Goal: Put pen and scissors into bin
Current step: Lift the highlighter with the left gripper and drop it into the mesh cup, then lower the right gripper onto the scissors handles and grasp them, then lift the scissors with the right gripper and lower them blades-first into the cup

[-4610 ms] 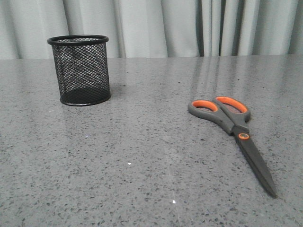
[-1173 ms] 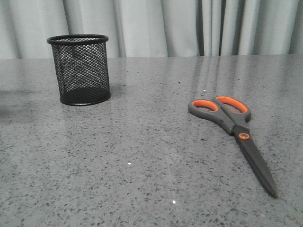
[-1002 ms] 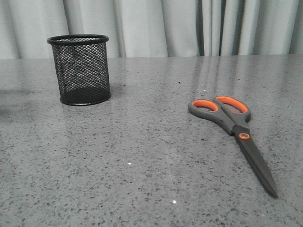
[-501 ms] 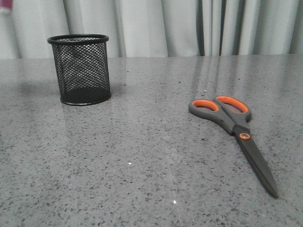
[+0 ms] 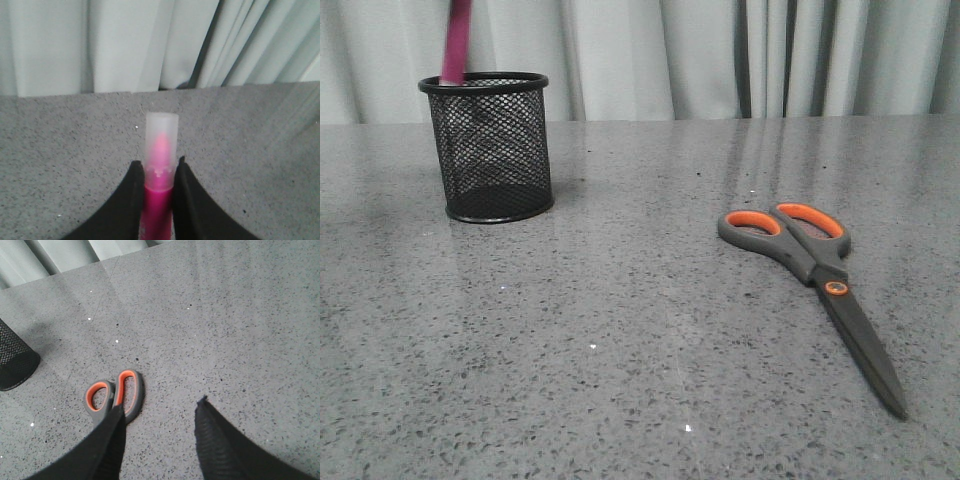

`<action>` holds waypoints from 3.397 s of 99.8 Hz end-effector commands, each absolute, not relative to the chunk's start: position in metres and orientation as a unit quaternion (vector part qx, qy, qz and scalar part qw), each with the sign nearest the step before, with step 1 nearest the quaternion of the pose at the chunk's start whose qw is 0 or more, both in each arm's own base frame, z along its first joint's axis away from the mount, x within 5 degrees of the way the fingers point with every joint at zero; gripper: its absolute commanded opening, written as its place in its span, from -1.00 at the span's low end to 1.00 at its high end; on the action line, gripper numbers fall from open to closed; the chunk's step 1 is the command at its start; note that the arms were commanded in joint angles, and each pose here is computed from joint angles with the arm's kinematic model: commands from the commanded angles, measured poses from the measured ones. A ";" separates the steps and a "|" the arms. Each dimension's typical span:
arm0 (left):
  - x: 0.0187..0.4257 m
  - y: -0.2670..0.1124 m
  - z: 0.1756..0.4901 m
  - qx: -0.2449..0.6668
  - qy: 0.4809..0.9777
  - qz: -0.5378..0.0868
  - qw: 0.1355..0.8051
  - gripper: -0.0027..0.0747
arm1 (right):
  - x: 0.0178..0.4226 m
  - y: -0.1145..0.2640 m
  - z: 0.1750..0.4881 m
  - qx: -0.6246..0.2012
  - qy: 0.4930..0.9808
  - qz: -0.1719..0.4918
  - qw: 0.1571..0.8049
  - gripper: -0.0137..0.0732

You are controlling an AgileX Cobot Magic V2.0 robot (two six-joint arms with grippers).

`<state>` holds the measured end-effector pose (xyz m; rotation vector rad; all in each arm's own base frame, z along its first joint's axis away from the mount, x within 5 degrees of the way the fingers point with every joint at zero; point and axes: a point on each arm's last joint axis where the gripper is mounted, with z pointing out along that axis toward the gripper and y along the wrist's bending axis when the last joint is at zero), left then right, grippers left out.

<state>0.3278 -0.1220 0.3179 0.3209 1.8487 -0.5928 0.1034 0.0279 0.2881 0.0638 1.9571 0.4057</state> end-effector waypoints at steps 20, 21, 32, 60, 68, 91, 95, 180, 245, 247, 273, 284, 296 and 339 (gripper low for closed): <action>0.332 -0.138 0.323 0.185 0.750 -0.300 0.560 -0.98 | 0.107 0.028 0.306 0.022 0.794 0.173 0.582 0.00; 0.332 -0.138 0.323 0.185 0.750 -0.300 0.559 -0.98 | 0.107 0.028 0.306 0.022 0.794 0.173 0.582 0.00; 0.332 -0.138 0.323 0.186 0.750 -0.299 0.560 -0.76 | 0.107 0.028 0.306 0.022 0.795 0.172 0.581 0.00; 0.321 -0.135 0.341 0.193 0.732 -0.303 0.579 0.41 | 0.107 0.028 0.316 0.021 0.783 0.176 0.596 0.00; 0.306 -0.128 0.365 0.195 0.709 -0.301 0.607 0.33 | 0.105 0.028 0.338 0.003 0.767 0.171 0.618 0.00; 0.226 -0.106 0.447 0.228 0.610 -0.277 0.707 0.01 | 0.121 0.050 0.403 -0.100 0.776 0.170 0.598 -0.03; 0.210 -0.102 0.458 0.235 0.592 -0.273 0.721 0.01 | 0.132 0.058 0.405 -0.122 0.799 0.169 0.564 -0.03; 0.105 -0.070 0.466 0.247 0.543 -0.239 0.766 0.01 | 0.241 0.163 0.287 -0.168 0.970 0.076 0.157 0.27; 0.102 -0.073 0.467 0.253 0.539 -0.252 0.763 0.01 | 0.268 0.173 0.252 -0.174 0.975 0.026 0.138 -0.82; 0.102 -0.073 0.467 0.253 0.539 -0.252 0.763 0.01 | 0.269 0.173 0.257 -0.175 0.973 0.028 0.150 -0.82; 0.101 -0.072 0.467 0.251 0.538 -0.250 0.765 0.01 | 0.273 0.188 0.391 -0.175 0.863 0.161 0.446 -0.82; 0.101 -0.072 0.467 0.251 0.538 -0.250 0.765 0.01 | 0.272 0.200 0.427 -0.190 0.784 0.210 0.552 -0.82; 0.101 -0.072 0.467 0.250 0.538 -0.249 0.766 0.01 | 0.281 0.217 0.437 -0.190 0.710 0.254 0.629 -0.82; 0.101 -0.072 0.467 0.252 0.538 -0.246 0.766 0.01 | 0.338 0.267 0.365 -0.193 0.665 0.285 0.662 -0.82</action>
